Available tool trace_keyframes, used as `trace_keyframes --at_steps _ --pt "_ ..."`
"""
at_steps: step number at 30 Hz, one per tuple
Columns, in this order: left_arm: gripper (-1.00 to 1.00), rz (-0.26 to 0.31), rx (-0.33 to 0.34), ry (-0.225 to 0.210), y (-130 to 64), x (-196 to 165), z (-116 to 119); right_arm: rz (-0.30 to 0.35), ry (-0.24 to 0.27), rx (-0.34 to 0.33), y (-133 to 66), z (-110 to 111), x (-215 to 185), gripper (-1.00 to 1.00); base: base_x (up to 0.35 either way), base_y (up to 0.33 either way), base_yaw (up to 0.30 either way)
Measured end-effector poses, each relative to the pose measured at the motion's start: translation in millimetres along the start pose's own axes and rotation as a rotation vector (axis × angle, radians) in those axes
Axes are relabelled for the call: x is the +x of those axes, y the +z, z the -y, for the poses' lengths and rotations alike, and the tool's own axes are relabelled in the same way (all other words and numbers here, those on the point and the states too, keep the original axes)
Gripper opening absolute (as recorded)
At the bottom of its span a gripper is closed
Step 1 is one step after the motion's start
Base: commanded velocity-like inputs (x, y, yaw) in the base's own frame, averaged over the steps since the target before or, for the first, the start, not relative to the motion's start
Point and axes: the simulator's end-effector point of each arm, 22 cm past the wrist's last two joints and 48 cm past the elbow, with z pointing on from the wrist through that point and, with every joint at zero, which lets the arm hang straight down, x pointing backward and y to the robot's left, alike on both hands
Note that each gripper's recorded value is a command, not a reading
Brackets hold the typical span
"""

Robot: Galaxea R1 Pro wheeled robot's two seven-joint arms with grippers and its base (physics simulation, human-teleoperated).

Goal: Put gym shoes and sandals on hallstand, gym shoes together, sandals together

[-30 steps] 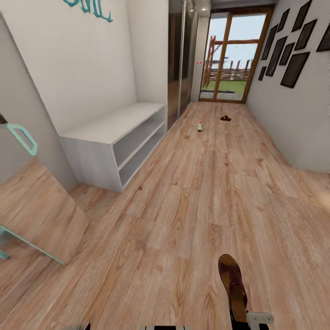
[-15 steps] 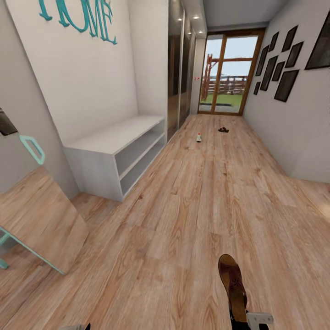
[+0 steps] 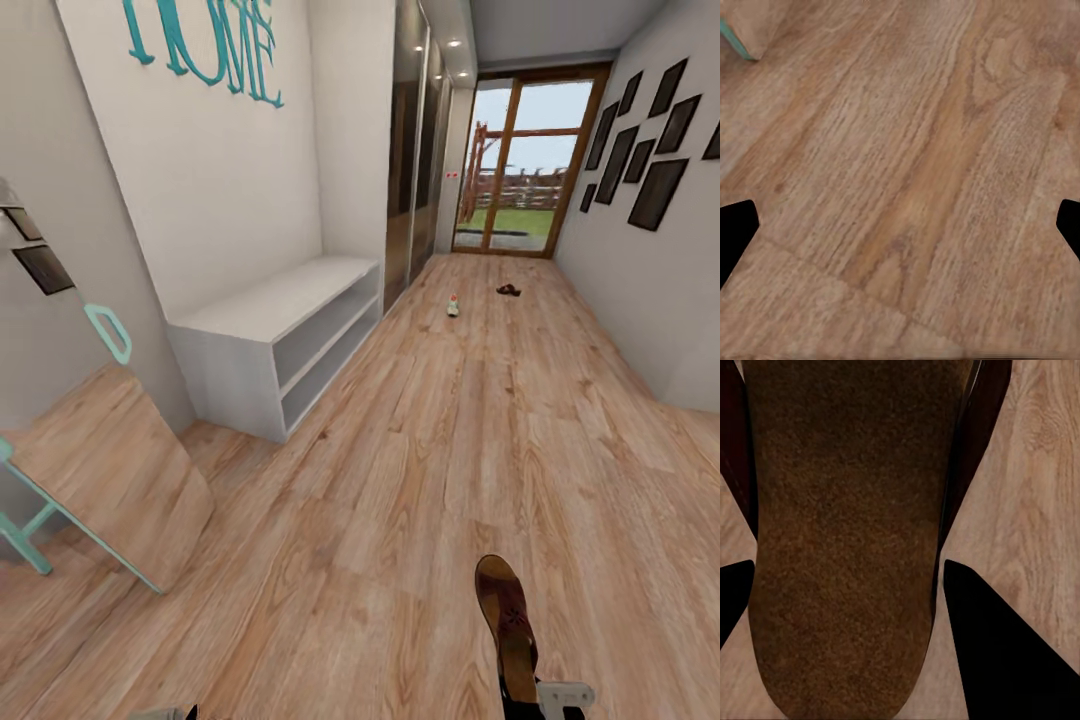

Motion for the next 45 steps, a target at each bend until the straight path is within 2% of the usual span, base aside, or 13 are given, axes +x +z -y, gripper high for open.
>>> trace_keyframes --at_steps 9,22,31,45 --pt "1.00 0.000 0.000 0.000 -9.5 -18.3 1.7 0.000 0.001 -0.001 -8.3 1.4 -18.8 -1.00 0.000 0.000 0.272" --pt "1.00 0.001 0.000 -0.001 -9.5 -18.7 1.9 -0.001 0.001 -0.001 -8.4 1.4 -18.7 -1.00 -0.004 0.000 0.275" --pt "1.00 0.001 -0.001 -0.002 -9.3 -18.6 1.5 -0.001 0.001 -0.001 -8.2 1.3 -18.4 -1.00 -0.297 0.041 0.277" --pt "1.00 0.000 -0.002 -0.003 -9.5 -18.0 1.6 -0.002 0.001 -0.001 -8.2 1.1 -18.4 -1.00 -0.287 0.202 0.277"
